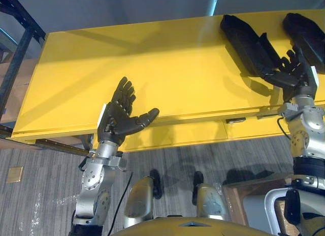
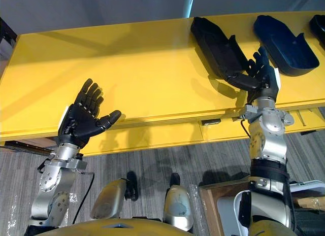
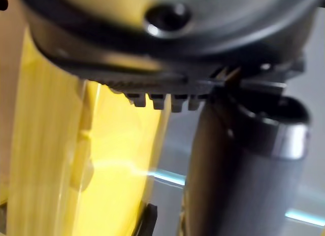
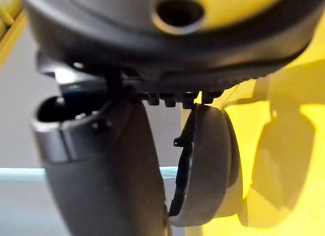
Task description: Walk over and take three plastic housings, then place them on the shelf
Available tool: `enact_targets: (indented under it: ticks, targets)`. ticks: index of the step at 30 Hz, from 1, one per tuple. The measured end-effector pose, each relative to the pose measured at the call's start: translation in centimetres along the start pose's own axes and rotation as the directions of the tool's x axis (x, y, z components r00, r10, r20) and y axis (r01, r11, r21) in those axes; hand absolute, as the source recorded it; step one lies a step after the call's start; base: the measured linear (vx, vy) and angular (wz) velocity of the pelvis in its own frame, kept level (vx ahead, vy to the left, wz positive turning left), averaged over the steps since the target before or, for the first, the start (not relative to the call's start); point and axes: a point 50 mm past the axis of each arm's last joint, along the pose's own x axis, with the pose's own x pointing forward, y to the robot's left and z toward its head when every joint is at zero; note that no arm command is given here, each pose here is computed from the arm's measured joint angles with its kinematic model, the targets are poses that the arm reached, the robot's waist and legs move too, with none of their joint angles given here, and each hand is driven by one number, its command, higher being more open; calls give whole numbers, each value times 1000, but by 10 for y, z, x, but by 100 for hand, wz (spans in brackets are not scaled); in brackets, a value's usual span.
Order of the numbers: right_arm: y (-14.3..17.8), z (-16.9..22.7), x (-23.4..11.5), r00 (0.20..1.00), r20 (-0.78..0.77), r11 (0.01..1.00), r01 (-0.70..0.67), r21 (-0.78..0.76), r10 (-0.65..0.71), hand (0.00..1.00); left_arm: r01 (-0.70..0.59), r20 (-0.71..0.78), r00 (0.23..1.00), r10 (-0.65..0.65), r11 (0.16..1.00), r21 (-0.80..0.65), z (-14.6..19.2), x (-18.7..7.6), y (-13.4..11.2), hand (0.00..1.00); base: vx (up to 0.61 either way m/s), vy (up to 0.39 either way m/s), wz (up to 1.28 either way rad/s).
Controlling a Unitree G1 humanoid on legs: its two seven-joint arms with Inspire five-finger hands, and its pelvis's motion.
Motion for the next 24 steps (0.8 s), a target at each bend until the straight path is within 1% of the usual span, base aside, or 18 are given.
enact_targets:
  ticks: [7, 11, 15, 17, 24]
  targets:
    - [5, -1, 0, 998, -4, 998, -59, -20, 59, 100, 2, -2, 1000, -2, 1000, 0, 0, -1, 0, 100, -12, 1, -2]
    - [7, -5, -13, 993, -1, 992, -117, -57, 117, 100, 4, -6, 1000, -4, 1000, 4, 0, -2, 0, 100, 0, 0, 0]
    - [14, -10, -27, 984, -1, 982, -180, -61, 180, 100, 6, -7, 1000, -6, 1000, 6, -1, -2, 1, 100, 0, 26, -5]
    - [18, -14, -33, 981, -3, 980, -193, -45, 193, 100, 5, -8, 1000, -5, 1000, 7, 0, -2, 1, 100, 10, 22, -10]
    - [30, -22, -54, 973, 8, 971, -232, -64, 233, 100, 1, -29, 1000, -1, 1000, 12, -4, -7, 2, 100, 13, 21, -6]
